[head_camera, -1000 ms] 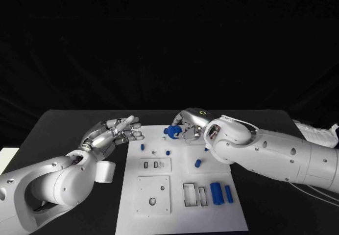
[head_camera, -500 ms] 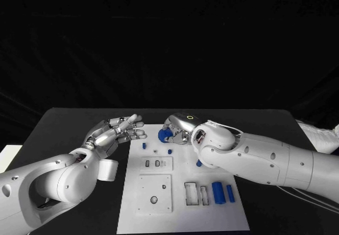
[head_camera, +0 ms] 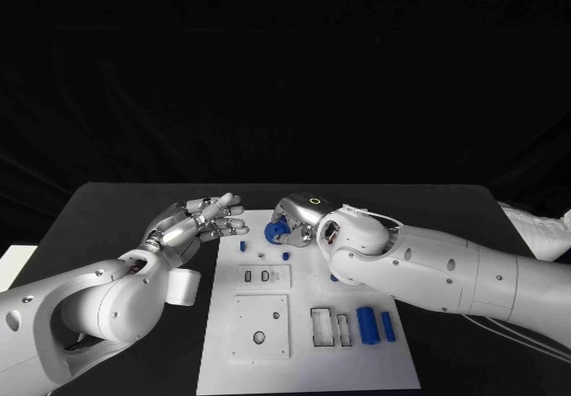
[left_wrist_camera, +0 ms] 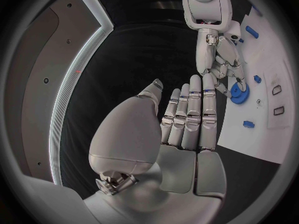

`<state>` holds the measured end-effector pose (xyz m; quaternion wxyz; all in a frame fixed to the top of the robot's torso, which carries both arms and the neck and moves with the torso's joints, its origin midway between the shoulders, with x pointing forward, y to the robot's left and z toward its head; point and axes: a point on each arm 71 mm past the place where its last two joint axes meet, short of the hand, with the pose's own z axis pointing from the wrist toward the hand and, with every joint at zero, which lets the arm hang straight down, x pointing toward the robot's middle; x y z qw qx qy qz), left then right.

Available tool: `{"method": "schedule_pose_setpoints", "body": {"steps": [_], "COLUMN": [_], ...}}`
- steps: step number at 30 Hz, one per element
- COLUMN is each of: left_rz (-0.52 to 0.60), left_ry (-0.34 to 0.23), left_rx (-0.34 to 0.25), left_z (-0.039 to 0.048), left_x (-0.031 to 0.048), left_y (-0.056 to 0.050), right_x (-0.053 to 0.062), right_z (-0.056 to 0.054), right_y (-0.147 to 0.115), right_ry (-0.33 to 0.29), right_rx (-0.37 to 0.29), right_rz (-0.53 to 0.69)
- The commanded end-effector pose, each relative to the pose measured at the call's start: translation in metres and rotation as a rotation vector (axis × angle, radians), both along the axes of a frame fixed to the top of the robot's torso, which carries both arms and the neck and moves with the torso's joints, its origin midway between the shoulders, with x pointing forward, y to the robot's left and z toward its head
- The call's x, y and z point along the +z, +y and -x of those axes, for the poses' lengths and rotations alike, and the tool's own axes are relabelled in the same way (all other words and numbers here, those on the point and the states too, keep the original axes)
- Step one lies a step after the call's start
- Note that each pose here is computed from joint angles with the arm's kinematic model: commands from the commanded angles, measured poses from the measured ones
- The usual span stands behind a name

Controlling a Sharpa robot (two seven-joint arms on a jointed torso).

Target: Assemble the parts on the task board

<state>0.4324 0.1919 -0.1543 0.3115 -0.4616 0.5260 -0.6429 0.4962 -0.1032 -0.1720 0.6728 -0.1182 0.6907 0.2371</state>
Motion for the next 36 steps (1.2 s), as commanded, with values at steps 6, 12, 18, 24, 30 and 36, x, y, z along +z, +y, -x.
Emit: {"method": "schedule_pose_setpoints", "body": {"steps": [6,12,18,24,30,36], "left_rz": [0.013,0.013,0.012,0.012,0.012,0.012], "left_ry": [-0.005,-0.004,-0.003,-0.002,-0.001,-0.001], "left_rx": [-0.019,-0.020,-0.020,-0.020,-0.021,-0.022], "left_z": [0.0004,0.0003,0.0004,0.0005,0.0002,0.0000], "left_x": [0.0014,0.0013,0.0012,0.0012,0.0010,0.0008], "left_y": [-0.002,-0.002,-0.002,-0.002,-0.002,-0.001], "right_x": [-0.006,-0.006,-0.008,-0.010,0.000,0.015], "right_z": [-0.003,-0.004,-0.004,-0.005,-0.002,0.004], "right_y": [-0.004,-0.004,-0.005,-0.007,-0.014,-0.044], "right_ry": [0.008,0.008,0.030,0.053,-0.038,-0.095], "right_rx": [-0.038,-0.042,-0.040,-0.042,-0.035,0.026], "right_rz": [0.041,0.041,0.051,0.053,-0.070,-0.260]}}
